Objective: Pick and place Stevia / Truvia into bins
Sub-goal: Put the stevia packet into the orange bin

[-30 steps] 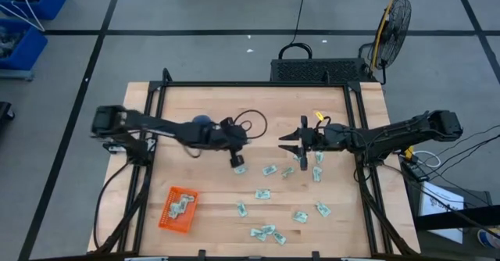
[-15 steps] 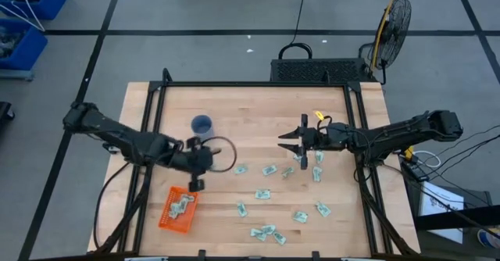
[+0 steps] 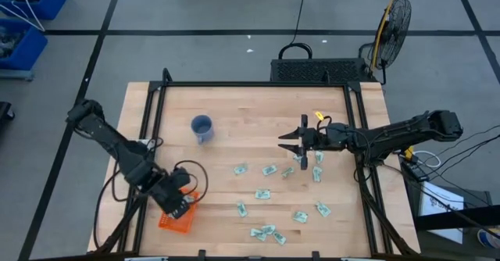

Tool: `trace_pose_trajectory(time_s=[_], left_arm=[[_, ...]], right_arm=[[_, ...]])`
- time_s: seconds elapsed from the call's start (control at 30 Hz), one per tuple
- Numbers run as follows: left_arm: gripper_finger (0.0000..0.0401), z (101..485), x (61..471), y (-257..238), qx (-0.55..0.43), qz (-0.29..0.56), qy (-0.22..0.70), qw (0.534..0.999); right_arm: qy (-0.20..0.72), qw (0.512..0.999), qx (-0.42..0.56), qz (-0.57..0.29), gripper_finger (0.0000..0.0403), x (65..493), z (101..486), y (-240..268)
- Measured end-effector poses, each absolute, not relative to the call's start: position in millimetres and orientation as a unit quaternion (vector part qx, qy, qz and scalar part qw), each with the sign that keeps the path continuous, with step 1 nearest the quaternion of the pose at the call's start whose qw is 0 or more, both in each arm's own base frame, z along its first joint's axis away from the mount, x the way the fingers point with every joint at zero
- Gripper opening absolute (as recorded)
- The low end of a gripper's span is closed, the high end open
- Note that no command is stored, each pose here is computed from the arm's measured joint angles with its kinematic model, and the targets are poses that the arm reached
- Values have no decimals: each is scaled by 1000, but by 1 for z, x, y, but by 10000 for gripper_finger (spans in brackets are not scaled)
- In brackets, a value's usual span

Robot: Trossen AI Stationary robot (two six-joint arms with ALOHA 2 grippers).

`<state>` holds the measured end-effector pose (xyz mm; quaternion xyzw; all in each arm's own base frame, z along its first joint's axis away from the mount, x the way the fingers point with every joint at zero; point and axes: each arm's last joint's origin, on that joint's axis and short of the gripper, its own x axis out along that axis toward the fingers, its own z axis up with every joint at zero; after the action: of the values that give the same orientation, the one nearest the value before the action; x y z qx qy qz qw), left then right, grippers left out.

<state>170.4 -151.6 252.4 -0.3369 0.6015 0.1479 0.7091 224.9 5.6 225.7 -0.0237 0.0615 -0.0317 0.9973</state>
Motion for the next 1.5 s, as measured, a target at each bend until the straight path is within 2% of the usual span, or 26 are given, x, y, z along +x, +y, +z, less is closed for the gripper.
trace_pose_trajectory(time_s=[0.23,0.37,0.47,0.63,0.83,1.17,1.5], left_arm=[[6,236,161,-170,-370,200,603,678],[23,218,165,-183,-415,210,608,643],[32,203,169,-192,-421,214,614,633],[34,187,177,-203,-426,212,617,628],[35,174,180,-206,-432,246,642,584],[43,170,182,-204,-422,252,642,588],[120,170,182,-201,-391,235,649,609]], right_arm=[[66,997,-22,-32,110,225,225,6],[67,997,-8,-33,110,225,225,6],[67,997,-7,-33,109,225,225,6],[67,997,-7,-32,110,225,225,6],[67,997,-7,-32,110,225,225,6],[67,997,-7,-32,110,225,225,6],[67,997,-7,-32,109,225,225,6]])
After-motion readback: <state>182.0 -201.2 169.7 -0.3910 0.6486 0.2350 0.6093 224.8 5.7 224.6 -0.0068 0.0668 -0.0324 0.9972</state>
